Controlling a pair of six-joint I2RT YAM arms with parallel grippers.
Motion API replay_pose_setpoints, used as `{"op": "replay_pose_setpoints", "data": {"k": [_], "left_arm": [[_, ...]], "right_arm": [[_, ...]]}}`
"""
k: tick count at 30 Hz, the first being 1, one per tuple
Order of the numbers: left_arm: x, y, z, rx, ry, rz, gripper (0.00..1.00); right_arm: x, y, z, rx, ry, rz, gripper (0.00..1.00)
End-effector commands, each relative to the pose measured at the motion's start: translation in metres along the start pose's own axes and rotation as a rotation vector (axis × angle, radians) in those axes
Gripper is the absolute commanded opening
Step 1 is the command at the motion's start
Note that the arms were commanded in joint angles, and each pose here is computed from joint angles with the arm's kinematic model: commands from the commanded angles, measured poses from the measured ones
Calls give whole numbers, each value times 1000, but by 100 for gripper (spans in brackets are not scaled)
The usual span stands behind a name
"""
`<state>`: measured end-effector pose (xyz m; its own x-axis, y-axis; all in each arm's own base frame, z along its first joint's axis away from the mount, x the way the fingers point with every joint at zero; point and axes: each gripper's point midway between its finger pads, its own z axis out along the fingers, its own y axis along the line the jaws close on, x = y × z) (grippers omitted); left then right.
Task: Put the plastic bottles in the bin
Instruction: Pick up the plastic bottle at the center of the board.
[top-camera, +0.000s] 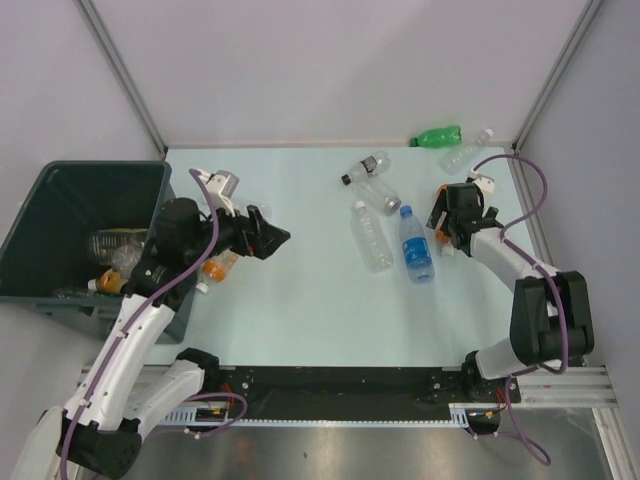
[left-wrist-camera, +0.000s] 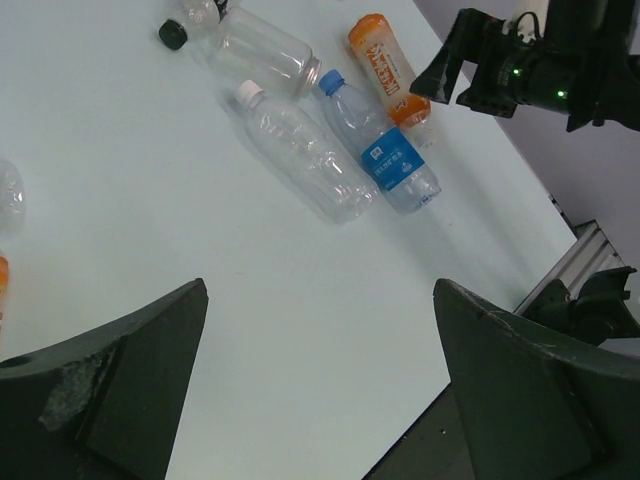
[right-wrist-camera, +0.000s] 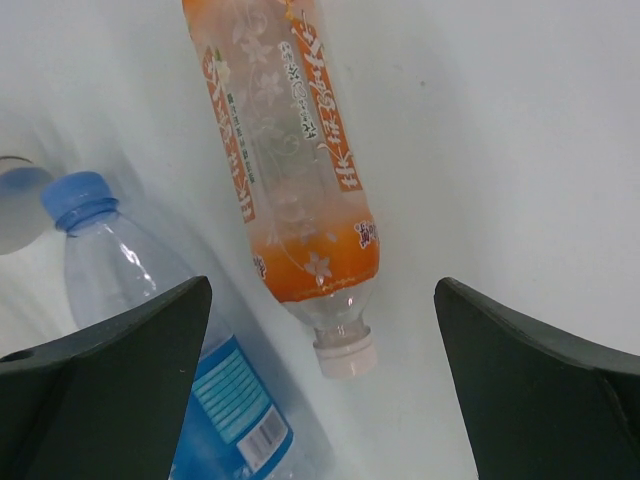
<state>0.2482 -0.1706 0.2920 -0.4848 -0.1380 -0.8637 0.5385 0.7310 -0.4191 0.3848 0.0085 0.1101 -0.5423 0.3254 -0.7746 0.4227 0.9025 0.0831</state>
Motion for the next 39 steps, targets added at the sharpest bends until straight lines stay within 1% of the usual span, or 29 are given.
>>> {"op": "replay_pose_setpoints", "data": {"k": [1,3,8,11,12,13,16,17,19,20,22,23,25,28,29,33,35,36,37,38,39], "left_arm": [[-7,-8,0,37,-37,-9,100],[-3,-5,2,24,-18,-31,100],[3,-1,5,9,-8,-62,100],[5,4,7,-12,-7,-70,100],[5,9,7,-38,-9,-74,100],[6,12,8,-55,-5,-79,100],[10,29,8,-151,10,-98,100],[12,35,9,-180,22,-108,100],[17,44,9,-233,46,-119,100],[19,47,11,-244,59,-125,100],[23,48,12,-248,79,-133,100],[25,48,13,-245,84,-138,100],[29,48,15,-236,104,-145,99],[30,48,19,-228,105,-162,98],[29,46,19,-220,100,-163,98],[26,43,21,-199,83,-173,98],[26,39,23,-175,82,-181,98],[25,37,23,-163,77,-180,98],[26,36,24,-154,78,-182,98],[25,32,24,-133,81,-180,98],[24,30,25,-125,80,-178,98]], "right_arm": [[-17,7,21,-27,-23,-26,100],[-7,7,32,-30,26,-32,100],[7,6,43,-22,74,-54,97],[14,12,49,-49,98,-58,91],[15,13,50,-57,103,-60,86],[18,15,52,-63,112,-62,84],[21,18,51,-81,125,-55,74],[20,19,50,-86,124,-51,68],[16,22,47,-103,118,-42,61],[15,22,47,-106,114,-40,51],[13,23,43,-114,110,-37,40],[9,24,40,-118,101,-32,28],[4,24,33,-123,92,-18,21],[-10,28,15,-160,66,3,20],[-22,29,3,-179,34,13,20],[-44,37,-37,-280,-18,31,20],[-47,47,-55,-365,-15,24,20],[-56,49,-70,-404,-44,27,20],[-53,61,-83,-488,-25,16,20],[-54,64,-93,-529,-27,6,21],[-56,73,-111,-614,-31,-1,22]]}}
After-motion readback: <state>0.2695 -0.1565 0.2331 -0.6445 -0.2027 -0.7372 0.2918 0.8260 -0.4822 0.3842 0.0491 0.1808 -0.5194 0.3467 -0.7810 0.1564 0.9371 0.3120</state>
